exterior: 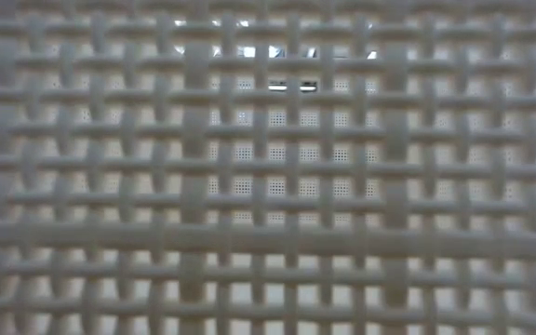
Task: Pick & place medical supplies in basket/bin
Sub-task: Put the blue bandage into the blue bin
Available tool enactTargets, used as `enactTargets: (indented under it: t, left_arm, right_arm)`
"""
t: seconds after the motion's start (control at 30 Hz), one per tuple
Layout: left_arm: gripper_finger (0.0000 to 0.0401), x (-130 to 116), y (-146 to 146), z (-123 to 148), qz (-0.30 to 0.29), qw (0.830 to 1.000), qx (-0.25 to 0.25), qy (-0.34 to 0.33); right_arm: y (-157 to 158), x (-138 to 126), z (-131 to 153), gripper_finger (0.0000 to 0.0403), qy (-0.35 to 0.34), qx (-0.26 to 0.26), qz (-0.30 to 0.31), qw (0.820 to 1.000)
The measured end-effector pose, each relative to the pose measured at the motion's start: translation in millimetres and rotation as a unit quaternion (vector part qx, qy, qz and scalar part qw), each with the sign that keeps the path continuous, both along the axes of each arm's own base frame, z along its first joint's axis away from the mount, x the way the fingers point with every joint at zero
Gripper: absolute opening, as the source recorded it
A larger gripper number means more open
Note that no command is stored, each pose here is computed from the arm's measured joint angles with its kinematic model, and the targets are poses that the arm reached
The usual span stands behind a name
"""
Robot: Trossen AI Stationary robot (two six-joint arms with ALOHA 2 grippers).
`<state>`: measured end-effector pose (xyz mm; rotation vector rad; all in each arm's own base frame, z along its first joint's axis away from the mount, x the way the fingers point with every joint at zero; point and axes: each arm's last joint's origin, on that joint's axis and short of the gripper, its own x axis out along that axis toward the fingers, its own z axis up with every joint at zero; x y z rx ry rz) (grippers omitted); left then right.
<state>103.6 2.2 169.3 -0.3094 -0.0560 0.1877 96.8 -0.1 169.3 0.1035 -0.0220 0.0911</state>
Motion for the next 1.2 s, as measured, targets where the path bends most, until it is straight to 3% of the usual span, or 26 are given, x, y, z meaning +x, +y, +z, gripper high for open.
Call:
enactTargets:
  t: [0.13,0.9,1.2]
  left_arm:
    - [0.0001,2,0,-3,-0.006,1.0,-0.018,0.012]
    - [0.0001,8,-2,-2,-0.03,0.999,-0.004,0.014]
    - [0.004,8,-3,6,-0.042,0.998,-0.033,-0.03]
  right_arm:
    - [0,0,0,0.0239,0.0,0.0,0.0,1.0]
    - [0,0,0,0.0239,0.0,0.0,0.0,1.0]
    - [0,0,0,0.0239,0.0,0.0,0.0,1.0]
